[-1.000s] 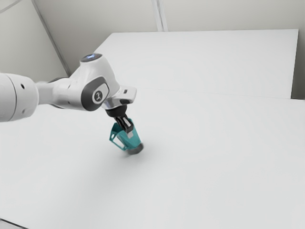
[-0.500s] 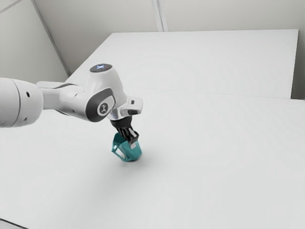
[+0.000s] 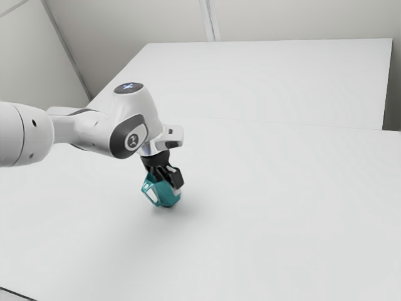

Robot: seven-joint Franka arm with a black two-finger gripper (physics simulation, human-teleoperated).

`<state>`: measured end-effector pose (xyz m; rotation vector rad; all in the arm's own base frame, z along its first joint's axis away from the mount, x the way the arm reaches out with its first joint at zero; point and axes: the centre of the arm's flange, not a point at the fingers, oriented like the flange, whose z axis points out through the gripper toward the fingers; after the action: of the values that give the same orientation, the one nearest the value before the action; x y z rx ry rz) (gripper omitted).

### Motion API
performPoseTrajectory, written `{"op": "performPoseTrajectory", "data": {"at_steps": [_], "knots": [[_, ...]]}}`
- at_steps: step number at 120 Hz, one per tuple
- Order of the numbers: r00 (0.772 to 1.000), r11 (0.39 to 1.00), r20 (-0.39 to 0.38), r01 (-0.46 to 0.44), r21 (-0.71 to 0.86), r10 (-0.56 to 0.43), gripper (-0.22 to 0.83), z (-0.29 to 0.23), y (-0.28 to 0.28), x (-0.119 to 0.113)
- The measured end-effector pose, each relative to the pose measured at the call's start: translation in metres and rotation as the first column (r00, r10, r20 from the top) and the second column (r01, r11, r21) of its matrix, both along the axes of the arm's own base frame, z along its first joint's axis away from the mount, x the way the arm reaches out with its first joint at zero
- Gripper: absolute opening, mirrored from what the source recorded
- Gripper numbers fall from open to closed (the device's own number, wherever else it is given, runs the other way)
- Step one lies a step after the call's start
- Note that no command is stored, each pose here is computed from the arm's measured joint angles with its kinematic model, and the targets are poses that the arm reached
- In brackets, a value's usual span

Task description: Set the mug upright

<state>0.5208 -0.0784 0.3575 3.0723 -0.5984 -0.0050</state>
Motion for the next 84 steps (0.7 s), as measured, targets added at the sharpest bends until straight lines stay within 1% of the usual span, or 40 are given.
{"op": "performPoseTrajectory", "data": {"at_steps": [23,47,57,66,75,84], "knots": [[0.998,1.000,0.055,0.027,0.014,-0.028,0.55,0.033,-0.018,0.002],[0.990,0.999,0.139,0.039,0.006,-0.040,0.59,0.099,-0.036,0.020],[0.984,1.000,0.180,0.014,-0.017,-0.011,0.60,0.147,-0.038,0.039],[0.978,1.000,0.207,-0.010,-0.029,0.016,0.60,0.193,-0.037,0.050],[0.977,0.999,0.207,-0.031,-0.036,0.038,0.61,0.231,-0.034,0.056],[0.979,0.998,0.192,-0.057,-0.040,0.064,0.61,0.260,-0.028,0.056]]}}
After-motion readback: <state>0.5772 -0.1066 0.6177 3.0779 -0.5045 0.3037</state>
